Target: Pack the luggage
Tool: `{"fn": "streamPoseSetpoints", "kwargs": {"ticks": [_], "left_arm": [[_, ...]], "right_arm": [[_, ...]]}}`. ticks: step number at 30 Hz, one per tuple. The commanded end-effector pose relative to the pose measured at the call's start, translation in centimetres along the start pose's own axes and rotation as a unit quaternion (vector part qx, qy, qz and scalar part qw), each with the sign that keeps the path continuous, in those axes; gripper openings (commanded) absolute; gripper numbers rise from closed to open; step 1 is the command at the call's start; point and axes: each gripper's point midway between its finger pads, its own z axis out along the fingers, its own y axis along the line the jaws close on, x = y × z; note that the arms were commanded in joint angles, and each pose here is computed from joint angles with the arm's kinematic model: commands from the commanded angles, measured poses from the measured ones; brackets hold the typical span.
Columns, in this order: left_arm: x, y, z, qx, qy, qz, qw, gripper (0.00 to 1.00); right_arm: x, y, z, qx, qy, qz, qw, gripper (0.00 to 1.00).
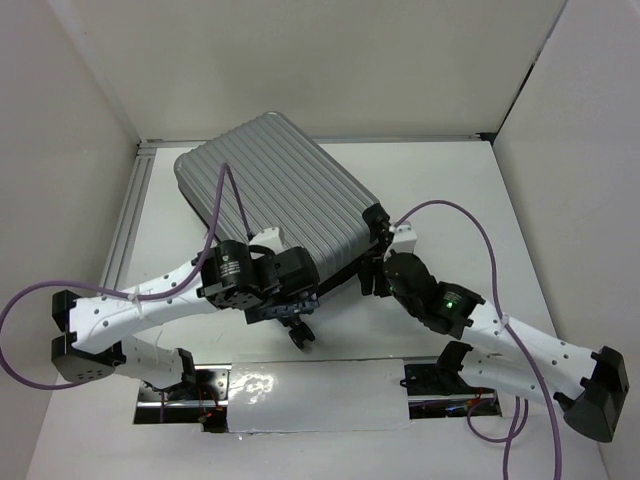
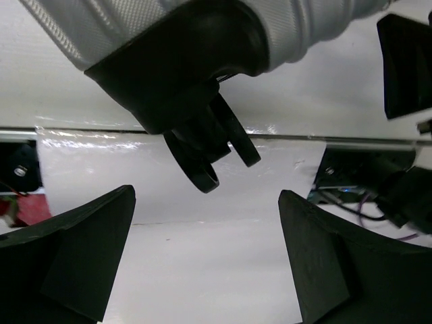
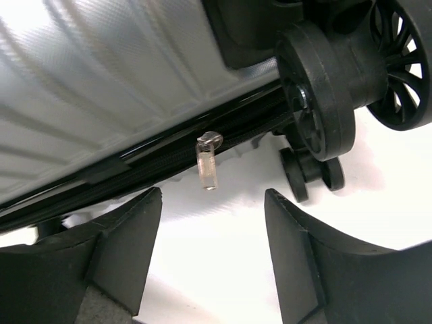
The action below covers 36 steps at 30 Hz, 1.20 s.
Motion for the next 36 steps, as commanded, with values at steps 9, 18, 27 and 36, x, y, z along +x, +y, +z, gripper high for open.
{"fn": "streamPoseSetpoints", "kwargs": {"ticks": [9,18,27,36], "left_arm": [[0.7,0.8,2.8,-0.068,-0.013,-0.130,0.989,1.00],[0.4,1.7,5.0,-0.100,-0.048,-0.185,0.976,0.92],[-0.7,-0.5,5.4,-0.077,-0.069,-0.145,0.984,0.44],[0.1,-0.3,6.4,-0.082,-0.057,-0.119,0.988,0.00]], "right_arm": [[-1.6,0.4,-1.5,-0.034,-0.044,0.029,0.998,0.77],[-0.8,1.0,-1.3,-0.056,-0.034,0.018,0.998,0.78],[-1.1,2.3,-0.8,-0.084,-0.040,0.007,0.996,0.78],[-1.1,0.7,1.2,-0.014,-0.037,-0.021,0.999,0.66]]}}
